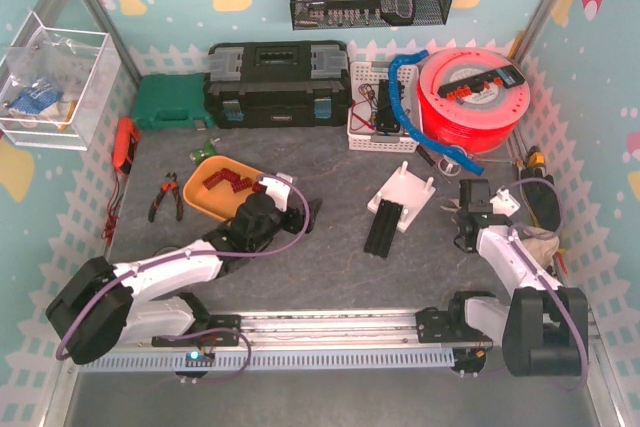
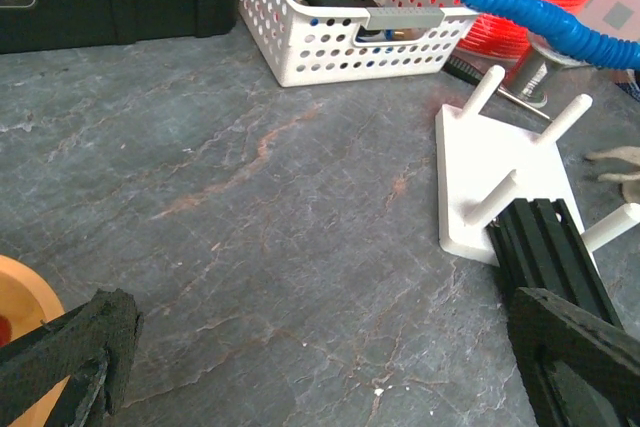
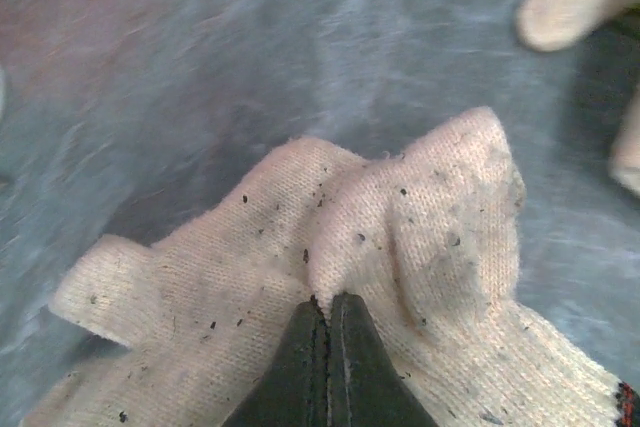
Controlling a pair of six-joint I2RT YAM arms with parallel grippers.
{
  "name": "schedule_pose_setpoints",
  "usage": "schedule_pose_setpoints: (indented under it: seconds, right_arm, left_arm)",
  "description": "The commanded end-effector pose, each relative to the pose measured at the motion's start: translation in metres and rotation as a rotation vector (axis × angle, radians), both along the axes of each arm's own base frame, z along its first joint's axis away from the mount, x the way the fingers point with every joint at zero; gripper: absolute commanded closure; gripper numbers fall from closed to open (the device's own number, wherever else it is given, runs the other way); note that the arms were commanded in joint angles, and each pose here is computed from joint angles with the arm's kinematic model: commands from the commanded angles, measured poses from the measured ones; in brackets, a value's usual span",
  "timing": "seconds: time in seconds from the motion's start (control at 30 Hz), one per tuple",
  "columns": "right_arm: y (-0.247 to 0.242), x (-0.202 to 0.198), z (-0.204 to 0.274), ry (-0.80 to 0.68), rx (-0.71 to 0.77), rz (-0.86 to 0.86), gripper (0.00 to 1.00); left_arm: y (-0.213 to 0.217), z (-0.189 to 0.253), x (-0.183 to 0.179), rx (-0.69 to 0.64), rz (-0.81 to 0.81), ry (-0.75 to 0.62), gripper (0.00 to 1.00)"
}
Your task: Install the large spring
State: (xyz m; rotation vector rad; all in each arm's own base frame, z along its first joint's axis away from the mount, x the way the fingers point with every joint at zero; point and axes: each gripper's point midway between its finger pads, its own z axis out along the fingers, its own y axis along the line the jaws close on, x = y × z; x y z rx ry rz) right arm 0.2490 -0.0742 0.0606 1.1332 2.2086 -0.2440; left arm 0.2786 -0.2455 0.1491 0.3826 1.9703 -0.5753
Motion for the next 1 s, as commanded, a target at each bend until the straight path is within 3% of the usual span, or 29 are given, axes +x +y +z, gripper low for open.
schedule_pose_setpoints:
  seconds: [0.0, 0.17, 0.2, 0.37, 0.57, 0.8, 0.97]
  right_arm:
    - [-0.03, -0.024, 0.01, 0.003, -0.065, -0.217, 1.0]
    - [-0.03, -0.019, 0.009, -0.006, -0.048, -0.207, 0.99]
    - [-0.028, -0.015, 0.01, -0.01, -0.044, -0.177, 0.95]
    - [-0.014, -0.002, 0.011, 0.002, -0.016, -0.04, 0.47]
    - [0.01, 0.007, 0.023, -0.039, 0.055, 0.124, 0.19]
    - [0.049, 0.004, 0.052, -0.085, 0.162, 0.272, 0.06]
    - [0.086, 0.006, 0.084, -0.159, 0.19, 0.42, 0.01]
  left_arm:
    - [0.001, 0.008, -0.002, -0.01, -0.004, -0.031, 0.01]
    - [0.002, 0.01, -0.002, -0.02, -0.003, -0.036, 0.01]
    - [0.002, 0.009, -0.002, -0.021, -0.001, -0.036, 0.01]
    - [0.002, 0.011, -0.003, -0.037, -0.001, -0.047, 0.01]
    - [0.002, 0.012, -0.002, -0.059, 0.007, -0.039, 0.01]
    - [-0.005, 0.012, -0.008, -0.057, -0.048, -0.041, 0.01]
    - [-0.023, 0.018, -0.024, -0.098, -0.191, -0.06, 0.01]
